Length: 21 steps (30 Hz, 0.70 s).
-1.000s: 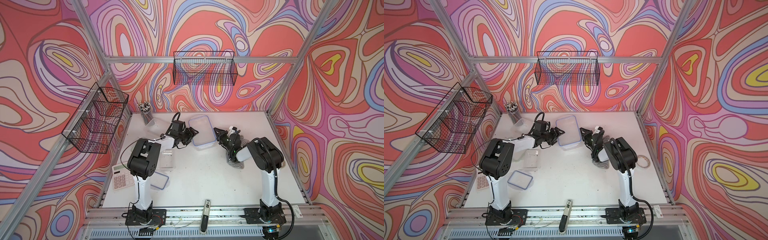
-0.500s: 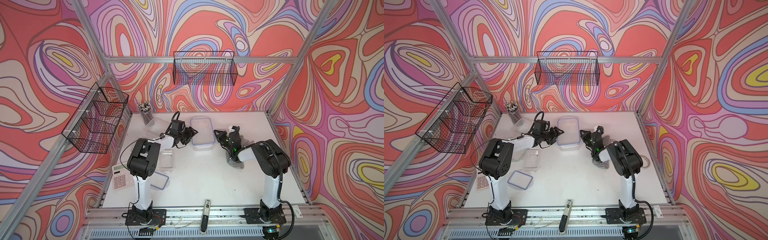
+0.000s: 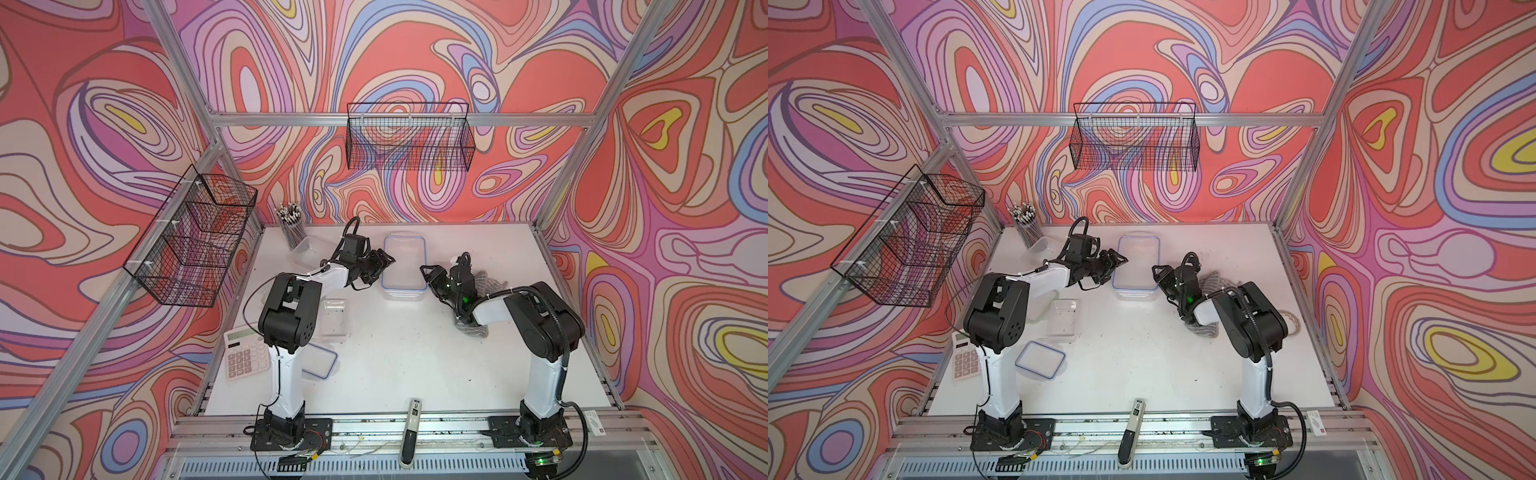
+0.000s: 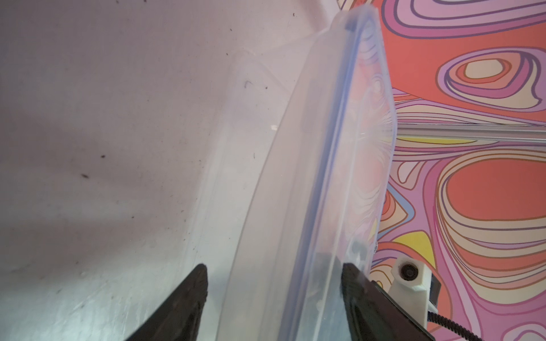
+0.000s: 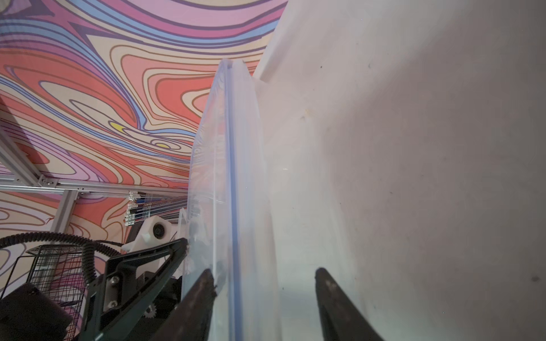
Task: Wipe the insides of the lunch boxes
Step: Open the fastener of the lunch box.
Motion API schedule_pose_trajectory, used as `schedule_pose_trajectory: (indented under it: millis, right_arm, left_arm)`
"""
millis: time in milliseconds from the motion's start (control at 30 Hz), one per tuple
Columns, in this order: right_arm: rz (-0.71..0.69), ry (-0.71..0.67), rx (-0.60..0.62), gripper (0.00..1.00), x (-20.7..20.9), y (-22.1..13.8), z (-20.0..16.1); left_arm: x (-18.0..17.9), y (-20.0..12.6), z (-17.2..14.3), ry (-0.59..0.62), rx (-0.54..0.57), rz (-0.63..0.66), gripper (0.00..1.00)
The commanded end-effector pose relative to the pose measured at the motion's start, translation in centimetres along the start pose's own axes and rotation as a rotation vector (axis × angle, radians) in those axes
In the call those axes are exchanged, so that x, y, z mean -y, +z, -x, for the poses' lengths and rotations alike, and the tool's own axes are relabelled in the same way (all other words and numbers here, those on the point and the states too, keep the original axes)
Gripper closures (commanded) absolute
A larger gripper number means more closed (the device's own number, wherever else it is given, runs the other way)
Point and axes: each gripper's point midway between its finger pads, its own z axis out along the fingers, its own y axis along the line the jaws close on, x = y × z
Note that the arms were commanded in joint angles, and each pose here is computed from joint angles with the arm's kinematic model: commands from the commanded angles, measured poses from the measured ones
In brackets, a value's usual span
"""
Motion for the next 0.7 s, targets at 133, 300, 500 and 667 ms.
schedule_pose_trajectory:
  millis: [133, 300, 500, 667]
  right_arm:
    - [-0.044, -0.063, -0.015, 0.28, -1.3, -1.3, 0.2]
    - [-0.07, -0.107, -0.016, 0.21, -2.3, -1.8, 0.8]
    - [-0.147, -0.168, -0.017, 0.01, -2.7, -3.2, 1.8]
    - [-0.212, -0.238, -0.023, 0.02, -2.6, -4.6, 2.6]
  left_arm:
    - [-0.5, -0.1, 0.7, -0.011, -0.011, 0.011, 0.25]
    - [0.0, -0.8, 1.4, 0.01, 0.007, 0.006, 0.23]
    - [-0.5, -1.7, 2.5, 0.029, 0.028, 0.034, 0.23]
    - [-0.4, -2.8, 3.1, 0.036, 0.046, 0.031, 0.23]
